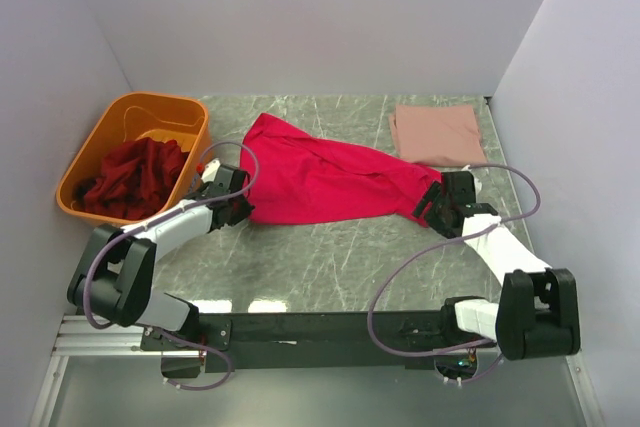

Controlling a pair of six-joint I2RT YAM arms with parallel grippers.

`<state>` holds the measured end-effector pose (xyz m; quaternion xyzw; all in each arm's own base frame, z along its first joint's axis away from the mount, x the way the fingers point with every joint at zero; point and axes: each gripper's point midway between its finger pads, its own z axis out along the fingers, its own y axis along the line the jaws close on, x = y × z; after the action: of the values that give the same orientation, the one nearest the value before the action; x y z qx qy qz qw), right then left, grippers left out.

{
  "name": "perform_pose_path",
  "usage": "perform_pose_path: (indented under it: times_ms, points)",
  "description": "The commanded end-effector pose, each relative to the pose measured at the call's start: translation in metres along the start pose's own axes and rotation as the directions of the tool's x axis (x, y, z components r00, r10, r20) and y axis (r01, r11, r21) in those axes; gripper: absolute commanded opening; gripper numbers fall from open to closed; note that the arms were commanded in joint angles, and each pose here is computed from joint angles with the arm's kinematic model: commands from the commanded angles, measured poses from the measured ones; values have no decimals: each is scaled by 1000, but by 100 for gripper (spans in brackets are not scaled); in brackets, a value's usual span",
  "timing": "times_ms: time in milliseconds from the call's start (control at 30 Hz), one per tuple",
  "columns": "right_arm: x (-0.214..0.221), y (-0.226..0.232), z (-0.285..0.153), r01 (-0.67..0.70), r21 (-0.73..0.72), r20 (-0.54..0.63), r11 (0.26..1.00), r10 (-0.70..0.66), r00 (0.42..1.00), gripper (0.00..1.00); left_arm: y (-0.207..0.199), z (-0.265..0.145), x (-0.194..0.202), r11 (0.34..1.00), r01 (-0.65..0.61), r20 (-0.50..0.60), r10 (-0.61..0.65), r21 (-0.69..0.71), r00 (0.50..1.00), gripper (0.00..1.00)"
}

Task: Fold and stack the t-shirts
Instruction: Flatten the tshirt out

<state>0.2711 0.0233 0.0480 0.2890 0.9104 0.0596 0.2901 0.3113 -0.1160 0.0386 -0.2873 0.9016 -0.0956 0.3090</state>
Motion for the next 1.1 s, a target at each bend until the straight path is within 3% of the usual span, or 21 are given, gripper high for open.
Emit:
perform_pose_path:
  times_ms: [0, 267, 367, 433, 467, 600, 800, 1067]
  points:
    - [-5, 0, 11, -20, 11, 16, 1000, 20, 1000, 79, 2, -5, -5, 1000, -17, 24, 17, -3, 1000, 1]
    - [0, 3, 32, -34, 7, -6, 999, 34, 999, 75, -4, -3, -5, 999, -27, 19, 27, 22, 999, 1]
    - [-4, 3, 34, -32, 21, -1, 999, 32, 999, 63, -6, -5, -10, 999, -28, 34, 28, 19, 999, 1]
    - [-8, 5, 32, -36, 5, 23, 999, 36, 999, 41, -7, -8, -14, 999, -25, 49, 23, 26, 999, 1]
    - [-9, 6, 31, -34, -1, 26, 999, 34, 999, 23, -9, -9, -15, 999, -25, 56, 23, 34, 998, 1]
    - [-16, 8, 22, -22, -6, 45, 1000, 22, 999, 1, -17, -19, -28, 998, -30, 92, 24, 58, 995, 1]
    - [-44, 25, -21, 2, -84, 136, 996, 9, 991, 0, -54, -53, -65, 982, -26, 193, -10, 185, 981, 1]
    - [-121, 51, -132, 54, -189, 424, 980, 32, 905, 0, -99, -134, -135, 931, -43, 387, -108, 362, 916, 1]
